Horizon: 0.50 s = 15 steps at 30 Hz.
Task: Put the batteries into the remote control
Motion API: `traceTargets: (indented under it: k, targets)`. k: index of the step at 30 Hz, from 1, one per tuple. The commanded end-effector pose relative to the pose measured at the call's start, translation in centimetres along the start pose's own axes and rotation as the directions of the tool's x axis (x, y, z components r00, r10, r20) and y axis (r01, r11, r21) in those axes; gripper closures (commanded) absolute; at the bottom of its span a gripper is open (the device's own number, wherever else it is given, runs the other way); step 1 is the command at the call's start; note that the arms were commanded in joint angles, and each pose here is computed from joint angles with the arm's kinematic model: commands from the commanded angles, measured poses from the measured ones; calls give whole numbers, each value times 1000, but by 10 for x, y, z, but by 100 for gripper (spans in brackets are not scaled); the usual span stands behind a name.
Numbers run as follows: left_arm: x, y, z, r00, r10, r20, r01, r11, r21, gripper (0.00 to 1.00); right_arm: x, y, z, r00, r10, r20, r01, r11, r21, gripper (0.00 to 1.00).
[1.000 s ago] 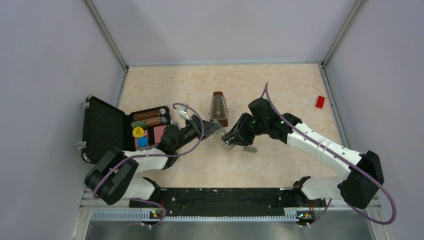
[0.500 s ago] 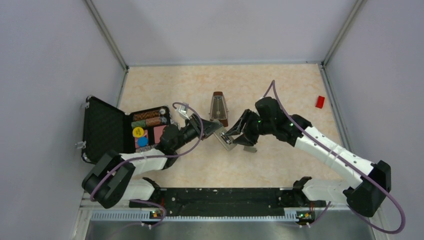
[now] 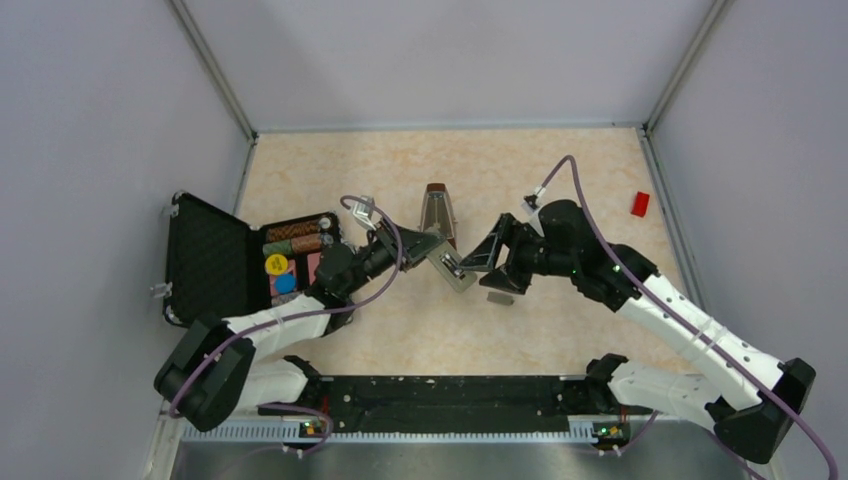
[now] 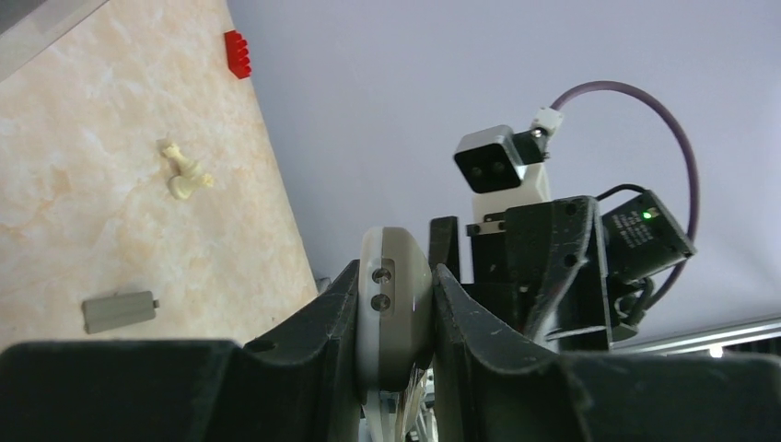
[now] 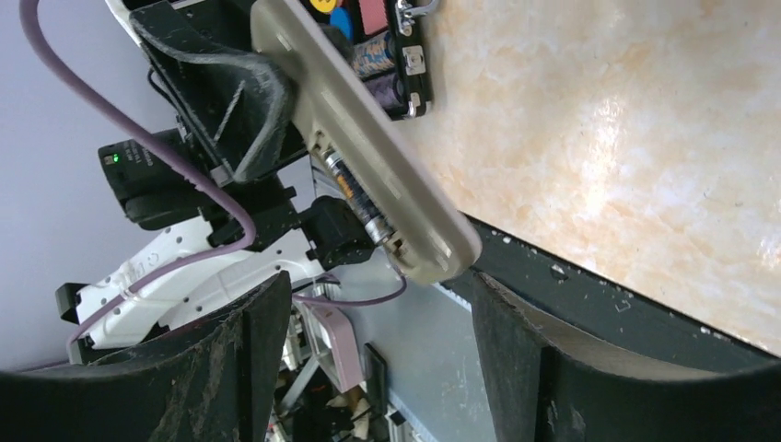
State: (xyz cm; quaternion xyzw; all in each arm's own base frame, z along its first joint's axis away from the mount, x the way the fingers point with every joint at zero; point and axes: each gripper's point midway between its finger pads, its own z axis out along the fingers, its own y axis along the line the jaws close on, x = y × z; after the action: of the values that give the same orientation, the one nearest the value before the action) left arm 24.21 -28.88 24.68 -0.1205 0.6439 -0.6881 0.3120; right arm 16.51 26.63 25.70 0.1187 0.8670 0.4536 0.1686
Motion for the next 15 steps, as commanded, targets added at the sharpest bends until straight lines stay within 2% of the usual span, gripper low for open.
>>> traceTargets:
  k: [1, 10, 15]
  targets:
    - [-9, -55, 3, 1000, -1, 17, -1, 991, 136, 100, -10, 21, 1, 995, -91, 48, 96, 988, -122, 30]
    - [-14, -86, 0, 999, -47, 19, 42, 979, 201, 100, -21, 50, -2, 988, -88, 123, 120, 952, -282, 31]
    - [-17, -93, 0, 997, -65, 31, 56, 972, 227, 100, -21, 56, -4, 988, -98, 123, 132, 943, -305, 40]
